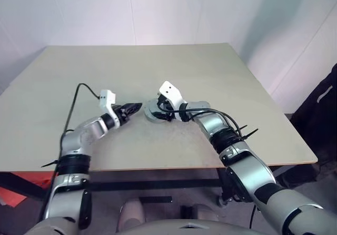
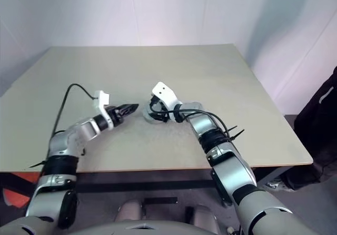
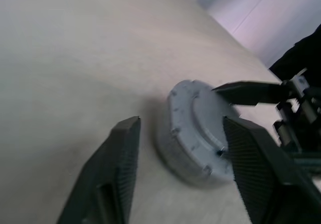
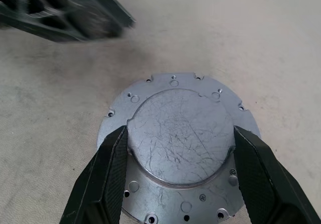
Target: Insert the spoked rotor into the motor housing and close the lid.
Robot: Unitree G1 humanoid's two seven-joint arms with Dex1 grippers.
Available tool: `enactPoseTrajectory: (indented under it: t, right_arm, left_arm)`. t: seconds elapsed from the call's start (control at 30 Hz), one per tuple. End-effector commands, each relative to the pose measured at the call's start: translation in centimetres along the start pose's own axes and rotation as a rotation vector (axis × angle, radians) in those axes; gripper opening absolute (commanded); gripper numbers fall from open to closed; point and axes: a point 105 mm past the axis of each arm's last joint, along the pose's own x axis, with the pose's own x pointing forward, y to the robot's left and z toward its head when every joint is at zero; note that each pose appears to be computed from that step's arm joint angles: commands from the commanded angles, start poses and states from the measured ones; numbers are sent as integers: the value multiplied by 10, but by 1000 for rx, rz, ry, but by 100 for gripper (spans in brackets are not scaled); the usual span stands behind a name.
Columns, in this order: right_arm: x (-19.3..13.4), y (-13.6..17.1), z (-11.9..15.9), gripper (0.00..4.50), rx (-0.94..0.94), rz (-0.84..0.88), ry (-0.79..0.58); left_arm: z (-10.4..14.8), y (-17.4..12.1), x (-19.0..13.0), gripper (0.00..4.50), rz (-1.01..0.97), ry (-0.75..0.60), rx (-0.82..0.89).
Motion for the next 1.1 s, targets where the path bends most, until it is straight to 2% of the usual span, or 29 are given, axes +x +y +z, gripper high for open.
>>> enactPoseTrajectory:
  t: [0.03, 0.17, 0.47, 0.63, 0.9, 1.03, 1.1]
  right_arm:
    - [-6, 2, -56, 307, 66, -7, 198]
    - [-7, 1, -56, 307, 68, -14, 199]
    - [-8, 0, -58, 307, 74, -19, 199]
    - [-9, 0, -57, 307, 80, -26, 196]
    - [-8, 0, -54, 307, 85, -21, 181]
    - [-8, -2, -51, 443, 70, -28, 173]
    - [-9, -3, -49, 447, 56, -33, 164]
  left_arm:
    - [12, -1, 12, 140, 6, -51, -40]
    - [7, -8, 24, 5, -28, -40, -107]
    - [-13, -15, 30, 2, -70, 53, -223]
    - [-43, -2, 28, 2, 38, 172, -229]
    - [-50, -13, 23, 2, -5, 191, -276]
    - [-50, -29, 22, 0, -88, 199, -316]
    - [-52, -36, 22, 0, -117, 215, -326]
